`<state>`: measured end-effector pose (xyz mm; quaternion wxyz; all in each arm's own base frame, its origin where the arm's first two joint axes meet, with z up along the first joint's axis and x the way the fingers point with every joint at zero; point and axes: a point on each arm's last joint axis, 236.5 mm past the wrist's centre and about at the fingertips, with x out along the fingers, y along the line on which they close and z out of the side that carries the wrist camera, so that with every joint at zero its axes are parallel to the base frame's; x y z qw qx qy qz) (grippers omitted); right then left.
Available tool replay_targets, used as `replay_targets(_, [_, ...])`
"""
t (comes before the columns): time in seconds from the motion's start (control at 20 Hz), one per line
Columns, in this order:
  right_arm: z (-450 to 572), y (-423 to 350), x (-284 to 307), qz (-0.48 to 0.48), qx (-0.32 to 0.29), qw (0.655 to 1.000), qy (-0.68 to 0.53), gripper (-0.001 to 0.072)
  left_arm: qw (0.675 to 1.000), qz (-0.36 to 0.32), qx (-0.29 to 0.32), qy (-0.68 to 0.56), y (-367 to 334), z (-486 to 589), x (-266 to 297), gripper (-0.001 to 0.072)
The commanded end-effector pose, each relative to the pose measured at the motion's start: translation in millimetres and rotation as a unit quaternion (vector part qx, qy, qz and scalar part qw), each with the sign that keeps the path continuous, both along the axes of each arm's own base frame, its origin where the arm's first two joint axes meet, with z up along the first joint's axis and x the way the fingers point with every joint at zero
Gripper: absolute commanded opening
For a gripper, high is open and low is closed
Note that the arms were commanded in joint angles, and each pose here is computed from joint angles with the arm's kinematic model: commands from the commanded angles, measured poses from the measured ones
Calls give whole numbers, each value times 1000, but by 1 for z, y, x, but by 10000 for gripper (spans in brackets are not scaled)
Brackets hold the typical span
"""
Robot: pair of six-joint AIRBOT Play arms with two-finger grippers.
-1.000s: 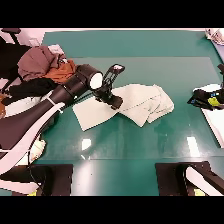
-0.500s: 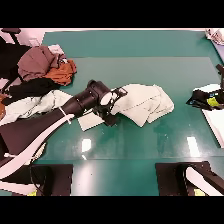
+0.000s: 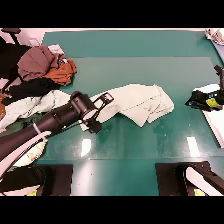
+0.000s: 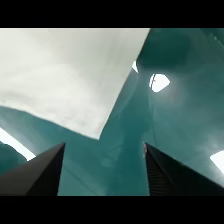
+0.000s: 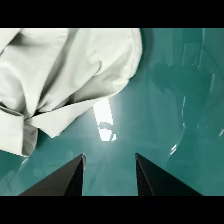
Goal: Fold the shirts.
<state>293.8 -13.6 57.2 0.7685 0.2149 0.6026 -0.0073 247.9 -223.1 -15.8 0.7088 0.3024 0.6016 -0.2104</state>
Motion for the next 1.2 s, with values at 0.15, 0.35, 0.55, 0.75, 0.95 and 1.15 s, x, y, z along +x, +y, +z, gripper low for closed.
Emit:
replay_targets(0.15, [7, 14, -4, 8, 25, 1000, -8, 387, 999, 5, -30, -34, 5, -3, 0, 559])
replay_targets(0.35, [-7, 22, -28, 5, 28, 1000, -2, 387, 1000, -3, 5, -1, 24, -25, -18, 720])
replay_targets(0.55, [-26, 34, -53, 4, 43, 999, 16, 387, 1000, -11, 1, -5, 26, -43, -20, 720])
replay_targets(0.75, [-21, 37, -62, 6, 39, 999, 2, 387, 997, -39, -13, -65, 17, -39, 7, 662])
replay_targets(0.95, [-12, 39, -69, 11, 35, 999, -9, 387, 996, -56, -6, -76, 14, -49, 18, 497])
replay_targets(1.15, [-12, 42, -76, 16, 37, 999, 0, 388, 997, -49, 20, -52, 27, -64, 17, 666])
